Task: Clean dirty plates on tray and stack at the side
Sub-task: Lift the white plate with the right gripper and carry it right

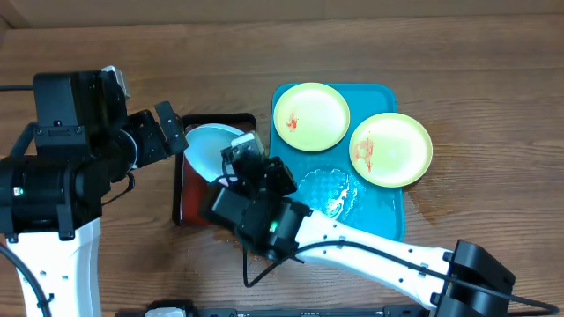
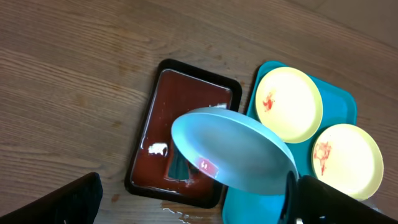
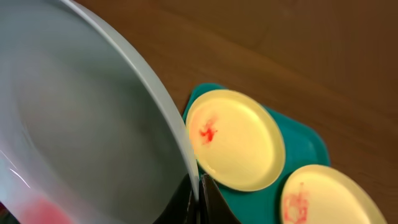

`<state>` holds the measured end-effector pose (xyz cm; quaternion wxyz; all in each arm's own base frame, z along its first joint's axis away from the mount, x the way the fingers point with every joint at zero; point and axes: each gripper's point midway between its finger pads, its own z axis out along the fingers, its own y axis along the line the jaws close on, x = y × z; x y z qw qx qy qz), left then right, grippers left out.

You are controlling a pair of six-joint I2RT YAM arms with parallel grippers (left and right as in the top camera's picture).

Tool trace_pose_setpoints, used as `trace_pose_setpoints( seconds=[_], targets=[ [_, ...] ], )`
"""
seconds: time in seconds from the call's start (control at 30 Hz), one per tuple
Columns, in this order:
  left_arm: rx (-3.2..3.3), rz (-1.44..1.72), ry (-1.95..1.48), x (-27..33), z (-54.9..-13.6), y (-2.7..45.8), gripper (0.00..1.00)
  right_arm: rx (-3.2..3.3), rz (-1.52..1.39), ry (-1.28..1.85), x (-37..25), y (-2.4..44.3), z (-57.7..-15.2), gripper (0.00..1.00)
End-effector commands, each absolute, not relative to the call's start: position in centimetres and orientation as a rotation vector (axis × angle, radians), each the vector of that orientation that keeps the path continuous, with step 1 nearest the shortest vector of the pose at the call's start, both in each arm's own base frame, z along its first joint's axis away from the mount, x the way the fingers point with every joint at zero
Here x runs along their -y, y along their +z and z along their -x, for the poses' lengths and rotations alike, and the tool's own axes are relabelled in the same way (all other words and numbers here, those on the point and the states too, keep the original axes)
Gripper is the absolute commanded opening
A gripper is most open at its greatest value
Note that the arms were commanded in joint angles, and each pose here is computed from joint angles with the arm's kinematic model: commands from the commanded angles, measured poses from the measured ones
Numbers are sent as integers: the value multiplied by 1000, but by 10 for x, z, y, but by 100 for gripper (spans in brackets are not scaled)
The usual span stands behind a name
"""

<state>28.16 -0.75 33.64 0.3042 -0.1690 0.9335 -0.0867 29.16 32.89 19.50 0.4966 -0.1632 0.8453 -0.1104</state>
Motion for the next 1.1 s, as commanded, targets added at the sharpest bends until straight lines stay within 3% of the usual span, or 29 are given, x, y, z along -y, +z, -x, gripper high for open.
trace_pose_setpoints(
  seconds=[0.0, 0.4, 1.07],
  targets=[
    [-2469, 437, -227, 7, -286, 339, 100, -1915, 295, -305, -321, 240, -288, 4],
    [-2507, 445, -222, 6, -294, 329, 100, -1848, 287, -278, -319, 272, -271, 4],
    [-2556, 456, -214, 6, -305, 314, 100, -1839, 327, -312, -319, 273, -271, 4]
  ],
)
